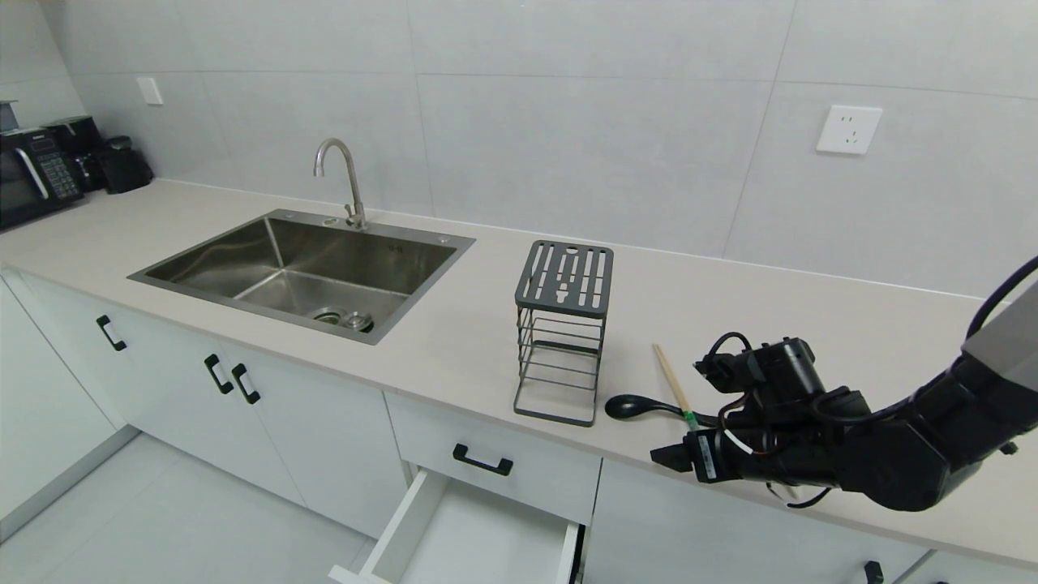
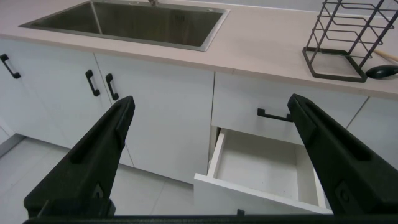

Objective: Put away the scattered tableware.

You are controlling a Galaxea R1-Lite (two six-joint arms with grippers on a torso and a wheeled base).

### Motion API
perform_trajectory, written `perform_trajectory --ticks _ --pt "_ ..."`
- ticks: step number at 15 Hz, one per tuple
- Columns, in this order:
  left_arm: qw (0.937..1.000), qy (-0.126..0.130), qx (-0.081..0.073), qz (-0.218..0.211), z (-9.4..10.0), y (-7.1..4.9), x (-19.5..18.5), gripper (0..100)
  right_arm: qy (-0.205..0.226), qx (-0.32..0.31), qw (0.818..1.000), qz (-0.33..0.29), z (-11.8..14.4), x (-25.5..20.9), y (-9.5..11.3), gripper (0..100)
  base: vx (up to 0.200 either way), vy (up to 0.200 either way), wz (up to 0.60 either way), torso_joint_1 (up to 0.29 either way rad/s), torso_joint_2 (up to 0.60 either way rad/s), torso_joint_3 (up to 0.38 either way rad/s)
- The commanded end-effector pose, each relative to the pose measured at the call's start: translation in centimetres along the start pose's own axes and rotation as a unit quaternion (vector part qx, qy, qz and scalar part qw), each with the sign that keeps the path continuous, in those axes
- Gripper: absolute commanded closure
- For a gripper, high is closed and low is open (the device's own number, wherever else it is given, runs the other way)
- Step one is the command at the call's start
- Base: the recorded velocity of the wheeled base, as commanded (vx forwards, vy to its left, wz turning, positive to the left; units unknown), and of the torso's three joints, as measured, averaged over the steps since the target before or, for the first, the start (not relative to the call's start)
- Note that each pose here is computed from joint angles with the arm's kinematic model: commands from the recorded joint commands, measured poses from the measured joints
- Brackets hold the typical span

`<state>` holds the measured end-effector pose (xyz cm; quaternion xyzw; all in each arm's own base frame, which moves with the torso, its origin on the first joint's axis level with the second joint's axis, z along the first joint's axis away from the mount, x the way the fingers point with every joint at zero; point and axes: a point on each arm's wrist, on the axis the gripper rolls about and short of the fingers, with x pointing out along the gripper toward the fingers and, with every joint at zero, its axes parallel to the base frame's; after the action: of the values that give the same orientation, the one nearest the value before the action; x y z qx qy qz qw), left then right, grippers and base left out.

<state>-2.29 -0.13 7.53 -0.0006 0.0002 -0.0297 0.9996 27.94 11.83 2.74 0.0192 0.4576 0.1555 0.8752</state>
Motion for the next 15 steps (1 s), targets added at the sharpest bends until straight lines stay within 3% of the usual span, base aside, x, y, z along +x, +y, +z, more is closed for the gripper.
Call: perform_trajectory --ticks 1,3,4,10,15 --pt "1.0000 0.001 0.000 0.000 0.0 0.0 0.0 0 0.001 -0.002 1.000 0.001 0.0 0.1 0.2 0 0.000 0.000 0.00 0.000 0.00 0.000" --pt "1.0000 0.001 0.000 0.001 0.0 0.0 0.0 0 -0.004 -0.002 1.000 0.003 0.4 0.4 0.4 0 0.000 0.000 0.00 0.000 0.00 0.000" --pt "1.0000 0.001 -0.001 0.000 0.0 0.0 0.0 0 -0.009 0.006 1.000 -0.005 0.7 0.7 0.4 100 0.000 0.000 0.00 0.000 0.00 0.000" --pt "1.0000 0.001 0.000 0.000 0.0 0.0 0.0 0 0.003 0.024 0.999 -0.037 0.4 2.1 -0.5 100 0.000 0.000 0.00 0.000 0.00 0.000" --pt "1.0000 0.001 0.000 0.000 0.0 0.0 0.0 0 -0.048 0.045 0.997 -0.040 2.5 -0.2 -1.7 100 0.000 0.000 0.00 0.000 0.00 0.000"
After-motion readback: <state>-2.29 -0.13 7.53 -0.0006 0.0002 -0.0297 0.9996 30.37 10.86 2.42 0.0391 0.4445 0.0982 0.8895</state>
